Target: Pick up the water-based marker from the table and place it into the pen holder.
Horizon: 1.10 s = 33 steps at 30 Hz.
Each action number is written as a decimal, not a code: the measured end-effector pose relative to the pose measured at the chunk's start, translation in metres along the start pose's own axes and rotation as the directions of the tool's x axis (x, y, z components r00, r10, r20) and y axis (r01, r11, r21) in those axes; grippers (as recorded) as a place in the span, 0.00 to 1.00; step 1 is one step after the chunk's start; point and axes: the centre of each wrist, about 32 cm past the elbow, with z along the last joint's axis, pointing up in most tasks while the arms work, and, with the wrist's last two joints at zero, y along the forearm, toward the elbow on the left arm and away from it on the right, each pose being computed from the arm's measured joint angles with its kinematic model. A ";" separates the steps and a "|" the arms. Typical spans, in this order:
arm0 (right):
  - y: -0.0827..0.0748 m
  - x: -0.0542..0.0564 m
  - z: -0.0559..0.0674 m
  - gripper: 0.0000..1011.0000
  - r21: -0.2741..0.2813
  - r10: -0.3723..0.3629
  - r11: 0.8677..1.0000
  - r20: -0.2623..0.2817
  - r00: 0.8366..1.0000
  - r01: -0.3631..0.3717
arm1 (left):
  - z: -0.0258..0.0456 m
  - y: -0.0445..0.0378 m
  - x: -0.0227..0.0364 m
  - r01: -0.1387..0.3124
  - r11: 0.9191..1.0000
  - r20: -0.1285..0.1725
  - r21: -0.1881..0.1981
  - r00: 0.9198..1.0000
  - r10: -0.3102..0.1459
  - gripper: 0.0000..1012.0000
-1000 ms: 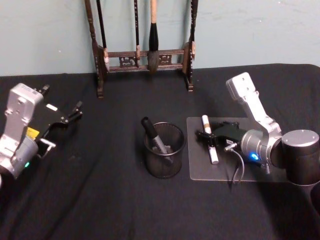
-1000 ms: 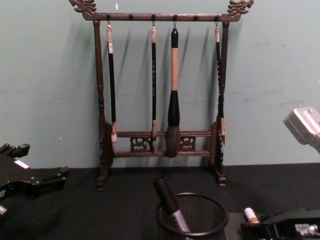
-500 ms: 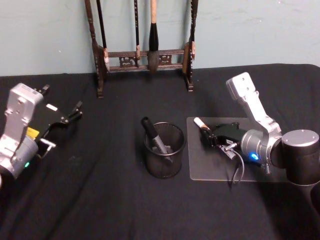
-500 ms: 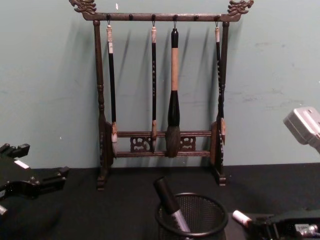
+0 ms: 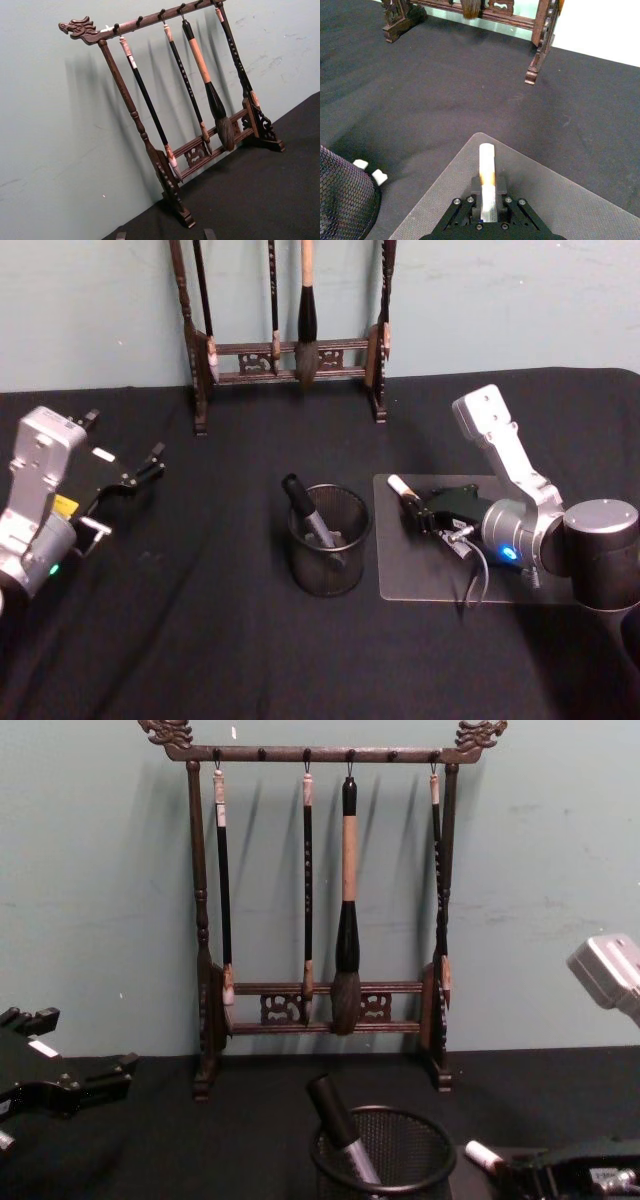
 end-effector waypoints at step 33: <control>-0.025 -0.011 0.015 0.17 0.440 0.150 0.886 0.025 0.988 -0.145 | 0.0000 0.0000 0.0000 0.000 1.000 0.000 0.000 1.000 0.000 0.99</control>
